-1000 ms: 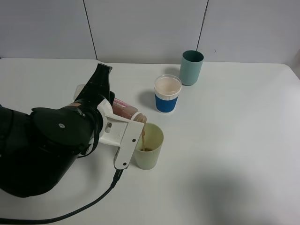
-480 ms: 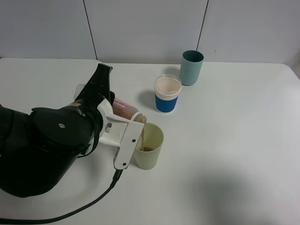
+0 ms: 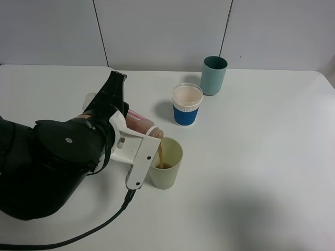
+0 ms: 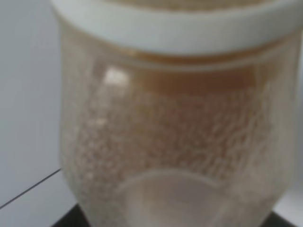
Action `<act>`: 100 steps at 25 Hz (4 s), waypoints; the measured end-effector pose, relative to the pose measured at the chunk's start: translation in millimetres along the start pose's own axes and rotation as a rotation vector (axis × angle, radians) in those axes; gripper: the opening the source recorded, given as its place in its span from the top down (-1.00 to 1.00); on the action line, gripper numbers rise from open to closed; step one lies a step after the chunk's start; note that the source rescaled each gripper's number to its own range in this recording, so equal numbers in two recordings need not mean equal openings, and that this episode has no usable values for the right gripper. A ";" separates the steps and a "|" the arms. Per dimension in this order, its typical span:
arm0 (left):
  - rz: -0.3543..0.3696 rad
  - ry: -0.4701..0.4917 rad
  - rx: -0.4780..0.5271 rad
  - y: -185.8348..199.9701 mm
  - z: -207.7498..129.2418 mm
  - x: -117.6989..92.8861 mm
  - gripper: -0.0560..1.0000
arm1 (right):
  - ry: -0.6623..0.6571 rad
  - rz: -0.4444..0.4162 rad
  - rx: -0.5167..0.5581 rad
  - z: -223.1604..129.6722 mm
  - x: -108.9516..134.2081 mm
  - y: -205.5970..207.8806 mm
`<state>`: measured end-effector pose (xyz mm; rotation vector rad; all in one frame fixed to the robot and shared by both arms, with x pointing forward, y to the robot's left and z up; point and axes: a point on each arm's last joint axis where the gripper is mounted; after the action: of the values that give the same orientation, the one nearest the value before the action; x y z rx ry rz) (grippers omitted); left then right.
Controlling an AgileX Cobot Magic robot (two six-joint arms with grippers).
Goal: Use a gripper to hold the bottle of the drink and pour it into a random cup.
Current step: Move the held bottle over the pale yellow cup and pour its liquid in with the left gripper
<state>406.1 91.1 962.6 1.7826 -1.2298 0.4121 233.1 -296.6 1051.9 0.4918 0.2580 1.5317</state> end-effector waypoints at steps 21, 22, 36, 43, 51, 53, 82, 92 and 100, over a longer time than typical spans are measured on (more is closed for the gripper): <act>0.021 -0.016 -0.001 0.0 0.1 1.9 0.89 | 0.000 0.000 0.000 0.0 0.0 0.0; 0.025 -0.018 -0.001 0.0 0.1 2.3 0.89 | 0.000 0.000 0.000 0.0 0.0 0.0; 0.046 -0.031 0.007 0.0 -0.6 4.2 0.89 | 0.000 0.000 0.000 0.0 0.0 0.0; 0.053 -0.036 0.012 0.1 -1.1 4.9 0.89 | 0.000 0.000 0.000 0.0 0.0 0.0; 0.079 -0.051 0.012 0.2 -1.0 7.2 0.89 | 0.000 0.000 0.000 0.0 0.0 0.0; 0.080 -0.052 0.012 0.2 -1.0 7.3 0.89 | 0.000 0.000 0.000 0.0 0.0 0.0; 0.138 -0.099 0.018 0.7 -1.2 12.6 0.89 | 0.000 0.000 0.000 0.0 0.0 0.0; 0.143 -0.136 0.022 0.7 -1.2 13.1 0.89 | 0.000 0.000 0.000 0.0 0.0 0.0; 0.143 -0.154 0.024 0.7 -1.3 13.1 0.89 | 0.000 0.000 0.000 0.0 0.0 0.0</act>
<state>411.6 84.7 972.7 1.7799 -1.4715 0.3774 233.1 -296.6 1051.9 0.4918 0.2580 1.5317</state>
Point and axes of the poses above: a point on each arm's last joint axis where the gripper is mounted, y pointing back along that axis away from the gripper, x along the wrist's bending axis when the last joint is at zero, z = x × y, and after that the axes turned 14 degrees about -y, right-handed
